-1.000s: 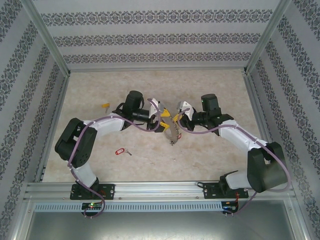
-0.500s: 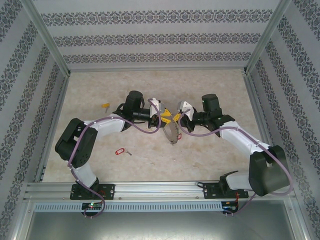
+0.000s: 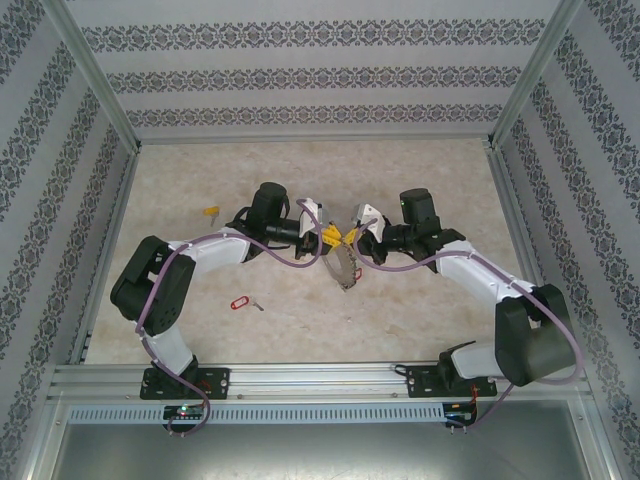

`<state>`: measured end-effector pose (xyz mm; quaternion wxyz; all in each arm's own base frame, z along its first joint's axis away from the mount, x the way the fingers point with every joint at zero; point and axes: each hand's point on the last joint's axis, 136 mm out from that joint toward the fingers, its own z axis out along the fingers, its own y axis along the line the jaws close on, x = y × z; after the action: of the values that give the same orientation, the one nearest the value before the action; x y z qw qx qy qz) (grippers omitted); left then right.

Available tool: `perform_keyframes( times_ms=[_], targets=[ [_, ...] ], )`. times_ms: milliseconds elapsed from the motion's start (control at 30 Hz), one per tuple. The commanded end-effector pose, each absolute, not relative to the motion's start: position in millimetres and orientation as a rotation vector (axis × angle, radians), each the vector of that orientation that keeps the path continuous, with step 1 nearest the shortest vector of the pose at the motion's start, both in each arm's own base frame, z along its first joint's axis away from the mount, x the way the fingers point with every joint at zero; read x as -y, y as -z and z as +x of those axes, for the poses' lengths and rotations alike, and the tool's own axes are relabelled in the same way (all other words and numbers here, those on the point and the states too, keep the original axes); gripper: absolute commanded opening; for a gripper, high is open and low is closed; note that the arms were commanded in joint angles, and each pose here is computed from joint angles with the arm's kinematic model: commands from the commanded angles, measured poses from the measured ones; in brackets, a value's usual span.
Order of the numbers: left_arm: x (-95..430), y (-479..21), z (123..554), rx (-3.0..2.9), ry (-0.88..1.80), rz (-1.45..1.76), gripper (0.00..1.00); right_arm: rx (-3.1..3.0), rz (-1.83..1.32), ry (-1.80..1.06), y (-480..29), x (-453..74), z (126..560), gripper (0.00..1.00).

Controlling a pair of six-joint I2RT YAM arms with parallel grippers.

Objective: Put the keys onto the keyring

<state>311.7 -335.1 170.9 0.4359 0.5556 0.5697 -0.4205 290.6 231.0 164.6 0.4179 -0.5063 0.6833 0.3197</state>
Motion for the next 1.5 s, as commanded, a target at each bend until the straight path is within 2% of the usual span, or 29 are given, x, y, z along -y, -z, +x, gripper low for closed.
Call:
perform_keyframes(
  times_ms=[0, 233, 433, 500, 667, 700, 767, 833, 1000, 1200, 1467],
  targets=[
    [343, -176, 303, -1.367, 1.096, 1.427, 0.23, -1.624, -1.270, -0.869, -188, -242, 293, 0.00],
    [343, -169, 308, -1.382, 1.074, 1.424, 0.22, -1.608, -1.273, -0.875, -191, -245, 295, 0.00],
    [341, -170, 307, -1.374, 1.044, 1.437, 0.08, -1.605, -1.255, -0.827, -192, -243, 300, 0.00],
    [341, -169, 303, -1.371, 1.057, 1.472, 0.00, -1.606, -1.255, -0.832, -191, -244, 300, 0.00],
    [339, -168, 306, -1.356, 1.027, 1.448, 0.00, -1.623, -1.254, -0.825, -187, -245, 300, 0.00],
    [339, -169, 309, -1.361, 1.010, 1.428, 0.00, -1.637, -1.252, -0.817, -185, -244, 301, 0.03],
    [337, -170, 312, -1.369, 0.989, 1.408, 0.00, -1.660, -1.245, -0.774, -179, -241, 303, 0.36],
    [335, -169, 318, -1.405, 0.971, 1.385, 0.00, -1.658, -1.287, -0.701, -172, -237, 298, 0.55],
    [331, -171, 319, -1.404, 0.973, 1.362, 0.00, -1.670, -1.305, -0.637, -166, -226, 290, 0.58],
    [320, -180, 324, -1.390, 0.893, 1.329, 0.00, -1.664, -1.234, -0.645, -182, -215, 287, 0.58],
    [304, -200, 326, -1.360, 0.810, 1.302, 0.00, -1.671, -1.018, -0.464, -204, -191, 319, 0.57]
  ],
)
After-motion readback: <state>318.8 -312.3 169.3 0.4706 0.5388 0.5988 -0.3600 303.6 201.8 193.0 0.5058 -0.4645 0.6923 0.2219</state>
